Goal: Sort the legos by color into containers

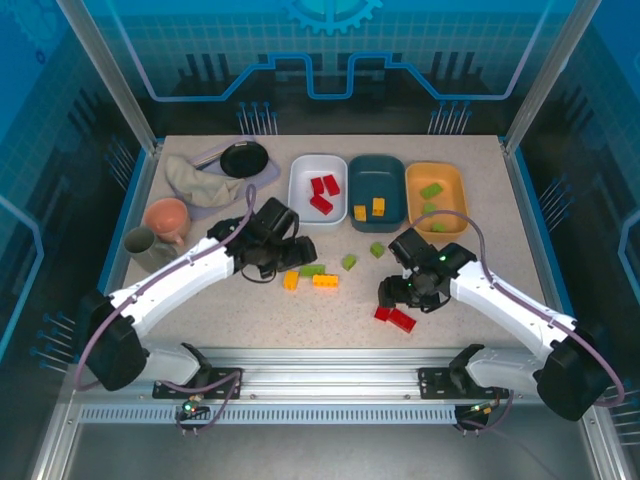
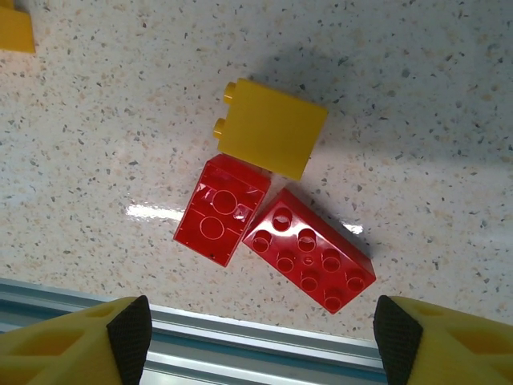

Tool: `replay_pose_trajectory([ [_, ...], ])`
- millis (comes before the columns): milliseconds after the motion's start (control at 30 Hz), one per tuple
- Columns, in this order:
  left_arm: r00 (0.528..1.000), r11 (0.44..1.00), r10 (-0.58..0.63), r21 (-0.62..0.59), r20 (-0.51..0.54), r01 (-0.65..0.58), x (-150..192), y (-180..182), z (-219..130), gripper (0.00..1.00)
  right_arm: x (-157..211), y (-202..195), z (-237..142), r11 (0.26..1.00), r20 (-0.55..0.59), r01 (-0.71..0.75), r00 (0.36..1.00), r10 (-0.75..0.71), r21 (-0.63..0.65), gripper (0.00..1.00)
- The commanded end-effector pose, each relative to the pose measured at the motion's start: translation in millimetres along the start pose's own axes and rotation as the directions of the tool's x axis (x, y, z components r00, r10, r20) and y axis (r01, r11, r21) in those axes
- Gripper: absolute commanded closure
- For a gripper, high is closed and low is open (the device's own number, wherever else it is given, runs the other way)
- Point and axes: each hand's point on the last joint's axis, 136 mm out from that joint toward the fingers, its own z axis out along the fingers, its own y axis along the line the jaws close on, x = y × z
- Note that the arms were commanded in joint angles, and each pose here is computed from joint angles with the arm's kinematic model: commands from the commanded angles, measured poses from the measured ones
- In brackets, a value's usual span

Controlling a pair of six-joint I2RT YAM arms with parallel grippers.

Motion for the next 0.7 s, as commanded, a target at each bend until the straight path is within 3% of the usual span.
replay_pose_trajectory([
  [0, 0.999, 0.999, 0.025, 0.03, -0.031, -0.024, 21, 7, -7, 0.21, -4, 4, -4, 0.998, 0.015, -0.053, 0.998, 0.054, -0.023, 0.24],
  [367, 0.997, 0.994, -0.079, -0.08, -0.002, 0.079, 39, 51, -3, 0.21, -49, 50, -12, 0.997, 0.135, 0.025, 0.991, -0.015, -0.068, 0.24],
  [533, 0.994, 0.989, -0.087, -0.114, 0.069, 0.095, 34, 66, -20, 0.2, -64, 104, -17, 0.955, 0.186, 0.288, 0.945, -0.27, -0.076, 0.17],
  [667, 0.981, 0.977, -0.123, -0.154, 0.15, 0.146, 29, 85, -39, 0.19, -66, 136, -6, 0.87, 0.172, 0.491, 0.861, -0.478, -0.043, 0.16],
])
